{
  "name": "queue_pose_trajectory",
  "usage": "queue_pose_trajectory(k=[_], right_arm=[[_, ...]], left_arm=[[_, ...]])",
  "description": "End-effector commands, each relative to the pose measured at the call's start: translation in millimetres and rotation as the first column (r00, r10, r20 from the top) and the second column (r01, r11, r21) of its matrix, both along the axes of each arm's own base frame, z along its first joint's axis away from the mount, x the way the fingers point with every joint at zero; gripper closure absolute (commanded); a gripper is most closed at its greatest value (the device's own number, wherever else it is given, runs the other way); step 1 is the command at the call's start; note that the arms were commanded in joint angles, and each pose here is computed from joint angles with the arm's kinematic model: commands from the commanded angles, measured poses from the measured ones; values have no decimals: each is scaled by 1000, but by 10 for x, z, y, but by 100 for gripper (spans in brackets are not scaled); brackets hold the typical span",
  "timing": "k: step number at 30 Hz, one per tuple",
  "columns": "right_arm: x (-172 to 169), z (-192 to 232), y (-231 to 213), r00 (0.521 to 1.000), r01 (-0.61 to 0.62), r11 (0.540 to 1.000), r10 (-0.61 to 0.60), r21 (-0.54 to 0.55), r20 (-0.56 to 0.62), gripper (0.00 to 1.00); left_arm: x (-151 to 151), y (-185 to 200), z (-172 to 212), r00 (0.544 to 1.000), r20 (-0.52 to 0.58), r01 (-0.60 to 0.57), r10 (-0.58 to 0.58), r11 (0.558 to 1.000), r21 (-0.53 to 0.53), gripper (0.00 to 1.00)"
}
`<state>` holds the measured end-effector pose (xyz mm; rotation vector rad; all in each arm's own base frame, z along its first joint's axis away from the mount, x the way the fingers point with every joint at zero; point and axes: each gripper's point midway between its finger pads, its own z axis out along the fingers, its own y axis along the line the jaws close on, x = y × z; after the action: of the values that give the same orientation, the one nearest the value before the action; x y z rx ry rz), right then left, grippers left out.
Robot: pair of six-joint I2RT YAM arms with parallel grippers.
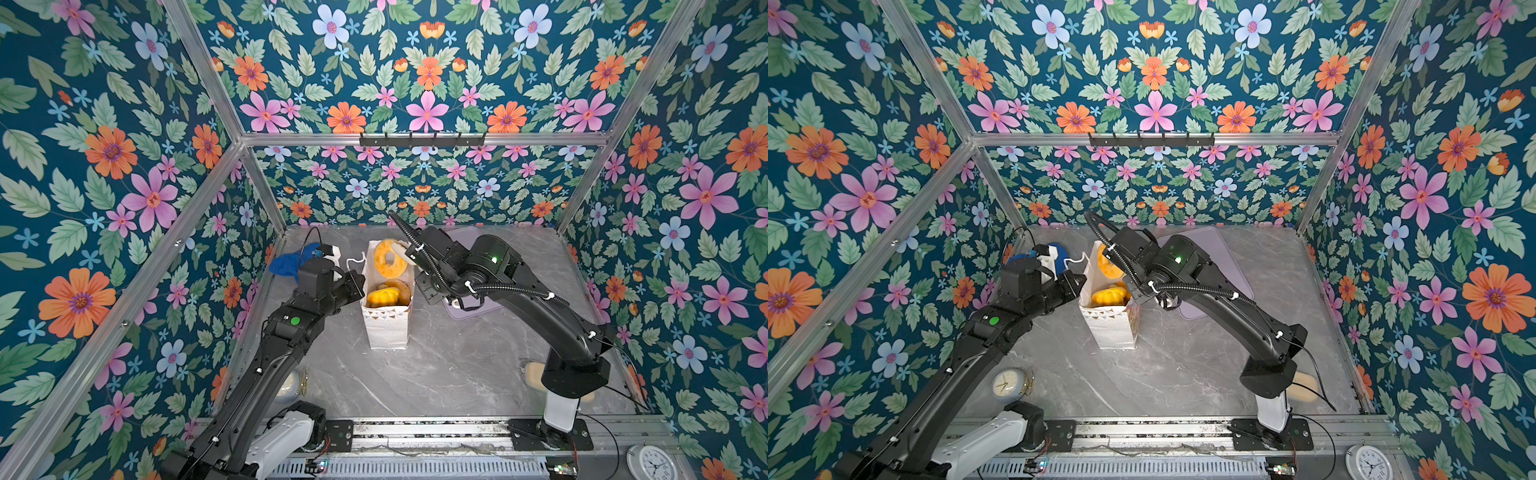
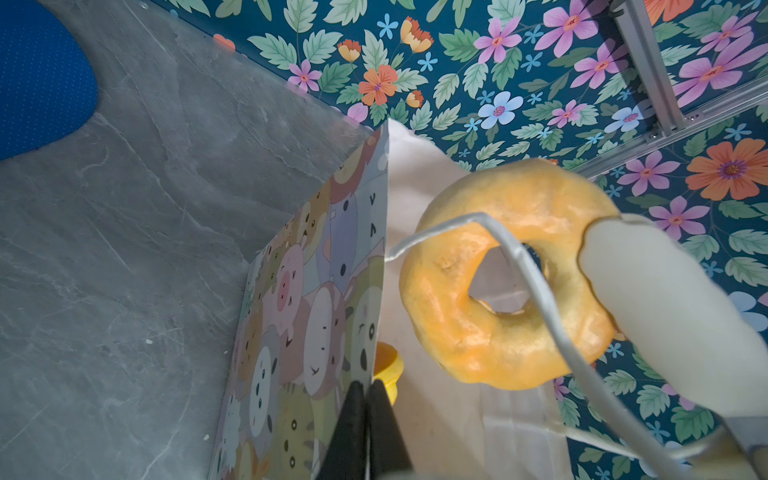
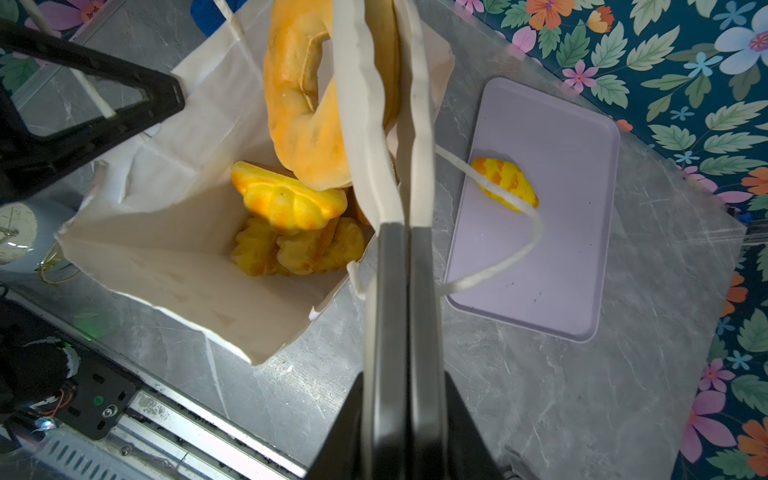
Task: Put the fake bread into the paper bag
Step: 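Lower the bagel into the bag and open the tongs, then raise the empty tongs from the bag and move them over the tray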
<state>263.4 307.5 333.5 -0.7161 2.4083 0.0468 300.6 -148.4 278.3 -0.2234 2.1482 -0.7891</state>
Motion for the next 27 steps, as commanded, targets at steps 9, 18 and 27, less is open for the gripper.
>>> queue_pose_trajectory(k=[9,18,27], right_arm=[[-29,60,52,1000,-22,999,21,44,6,59],[-48,243,92,999,-36,990,31,135,41,58],[-40,498,52,994,-38,974,13,224,112,59]], left_arm=[[11,-11,62,1000,23,2,-2,1000,-14,92],[20,-14,63,1000,21,2,-2,1000,-15,92],[19,-13,58,1000,22,3,-2,1000,-14,92]])
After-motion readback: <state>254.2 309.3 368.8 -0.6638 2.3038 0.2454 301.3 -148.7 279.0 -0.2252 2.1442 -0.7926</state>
